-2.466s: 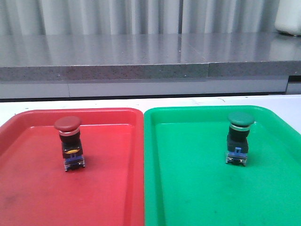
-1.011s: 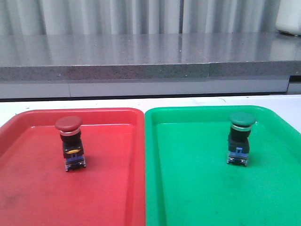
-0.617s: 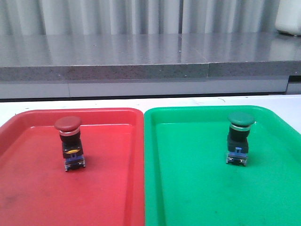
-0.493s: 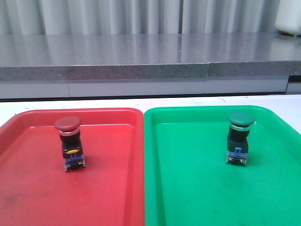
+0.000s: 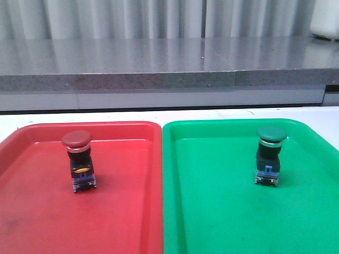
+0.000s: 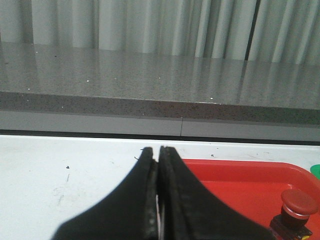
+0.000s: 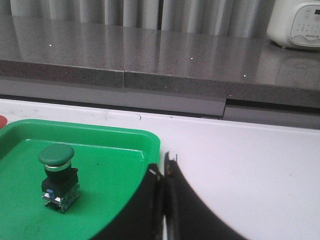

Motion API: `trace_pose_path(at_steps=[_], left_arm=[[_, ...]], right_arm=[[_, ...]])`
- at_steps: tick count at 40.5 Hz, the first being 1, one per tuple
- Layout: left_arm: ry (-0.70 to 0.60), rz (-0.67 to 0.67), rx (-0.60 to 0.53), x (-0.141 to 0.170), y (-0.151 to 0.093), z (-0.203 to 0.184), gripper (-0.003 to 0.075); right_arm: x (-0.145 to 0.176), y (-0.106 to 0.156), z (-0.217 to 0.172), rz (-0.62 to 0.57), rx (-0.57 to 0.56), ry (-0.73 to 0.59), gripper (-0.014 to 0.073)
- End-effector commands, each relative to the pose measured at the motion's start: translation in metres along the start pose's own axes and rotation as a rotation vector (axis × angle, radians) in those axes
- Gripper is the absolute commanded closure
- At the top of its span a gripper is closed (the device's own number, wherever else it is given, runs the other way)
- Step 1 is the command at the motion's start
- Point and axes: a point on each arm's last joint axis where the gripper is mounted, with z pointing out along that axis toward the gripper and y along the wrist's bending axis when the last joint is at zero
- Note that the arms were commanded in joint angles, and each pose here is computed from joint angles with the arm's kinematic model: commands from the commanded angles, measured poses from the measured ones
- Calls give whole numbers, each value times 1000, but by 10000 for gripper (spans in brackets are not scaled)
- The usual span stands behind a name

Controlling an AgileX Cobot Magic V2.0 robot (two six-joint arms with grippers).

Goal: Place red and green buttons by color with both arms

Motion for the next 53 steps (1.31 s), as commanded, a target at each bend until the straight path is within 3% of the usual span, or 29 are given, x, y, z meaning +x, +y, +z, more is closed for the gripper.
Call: trace_pose_path(at_steps=[1,7,53], left_arm=[[-71,1,6,0,0,-1,740],[-71,1,6,0,0,-1,740],[-71,1,6,0,0,-1,740]], right_arm=[[-12,-1,-2,-10,16,-124,665],[-14,-1,-2,60,12,-140,665],[-14,-2,-2,24,33,-139,665]])
